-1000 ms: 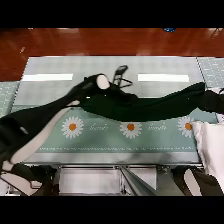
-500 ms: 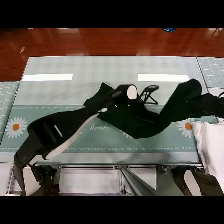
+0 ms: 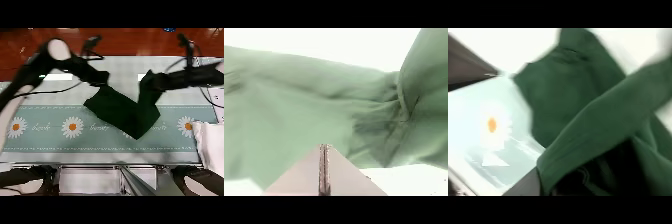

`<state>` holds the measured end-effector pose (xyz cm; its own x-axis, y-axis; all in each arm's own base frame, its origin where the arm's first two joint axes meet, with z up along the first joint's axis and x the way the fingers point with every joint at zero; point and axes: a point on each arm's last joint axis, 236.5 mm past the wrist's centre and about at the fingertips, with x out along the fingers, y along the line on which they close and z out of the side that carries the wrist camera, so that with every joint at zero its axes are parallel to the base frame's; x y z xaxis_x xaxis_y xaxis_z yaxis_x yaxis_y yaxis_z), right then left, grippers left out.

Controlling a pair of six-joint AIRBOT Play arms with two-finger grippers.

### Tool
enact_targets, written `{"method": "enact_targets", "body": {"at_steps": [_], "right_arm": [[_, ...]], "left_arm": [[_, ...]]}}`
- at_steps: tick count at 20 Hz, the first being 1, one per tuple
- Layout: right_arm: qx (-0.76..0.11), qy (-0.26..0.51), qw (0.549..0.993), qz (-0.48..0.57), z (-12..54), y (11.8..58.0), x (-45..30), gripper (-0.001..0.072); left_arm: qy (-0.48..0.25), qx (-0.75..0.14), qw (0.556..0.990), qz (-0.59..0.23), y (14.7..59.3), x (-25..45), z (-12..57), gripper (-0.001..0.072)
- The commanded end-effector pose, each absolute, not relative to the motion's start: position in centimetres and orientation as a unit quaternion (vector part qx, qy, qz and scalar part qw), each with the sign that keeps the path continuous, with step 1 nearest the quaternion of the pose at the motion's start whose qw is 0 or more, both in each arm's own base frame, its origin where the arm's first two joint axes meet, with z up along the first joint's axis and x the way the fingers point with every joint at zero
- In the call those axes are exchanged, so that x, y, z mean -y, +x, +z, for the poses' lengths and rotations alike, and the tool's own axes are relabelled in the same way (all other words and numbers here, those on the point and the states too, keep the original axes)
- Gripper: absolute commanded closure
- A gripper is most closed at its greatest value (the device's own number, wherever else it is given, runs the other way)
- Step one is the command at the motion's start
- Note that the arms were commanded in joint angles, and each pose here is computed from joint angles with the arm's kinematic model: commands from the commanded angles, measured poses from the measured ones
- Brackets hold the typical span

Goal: Fold the shirts.

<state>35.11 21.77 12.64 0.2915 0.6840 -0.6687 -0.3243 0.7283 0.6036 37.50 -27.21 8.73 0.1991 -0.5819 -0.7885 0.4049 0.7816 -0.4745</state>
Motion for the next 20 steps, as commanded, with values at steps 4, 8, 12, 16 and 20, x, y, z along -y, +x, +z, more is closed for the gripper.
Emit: {"method": "enact_targets", "body": {"at_steps": [4, 8, 12, 16, 20], "right_arm": [[-0.538, 0.158, 0.729, 0.392, 5.8, 39.5, -35.7, 0.0692], [-0.571, 0.174, 0.704, 0.385, 0.4, 39.7, -38.9, 0.0691], [-0.571, 0.205, 0.696, 0.384, -1.0, 40.0, -40.7, 0.0303], [-0.58, 0.235, 0.674, 0.393, 3.1, 40.0, -37.5, 0.0305], [-0.597, 0.172, 0.7, 0.352, 10.9, 38.0, -23.5, 0.0305]], "left_arm": [[-0.123, -0.493, 0.836, -0.208, 31.5, 13.6, 11.3, 0.069], [-0.141, -0.507, 0.828, -0.195, 27.3, 12.9, 8.7, 0.069], [-0.16, -0.517, 0.82, -0.188, 26.7, 13.1, 6.1, 0.069], [-0.178, -0.471, 0.85, -0.158, 29.8, 11.7, 6.4, 0.069], [-0.218, -0.393, 0.887, -0.108, 33.1, 7.0, 13.0, 0.069]]}}
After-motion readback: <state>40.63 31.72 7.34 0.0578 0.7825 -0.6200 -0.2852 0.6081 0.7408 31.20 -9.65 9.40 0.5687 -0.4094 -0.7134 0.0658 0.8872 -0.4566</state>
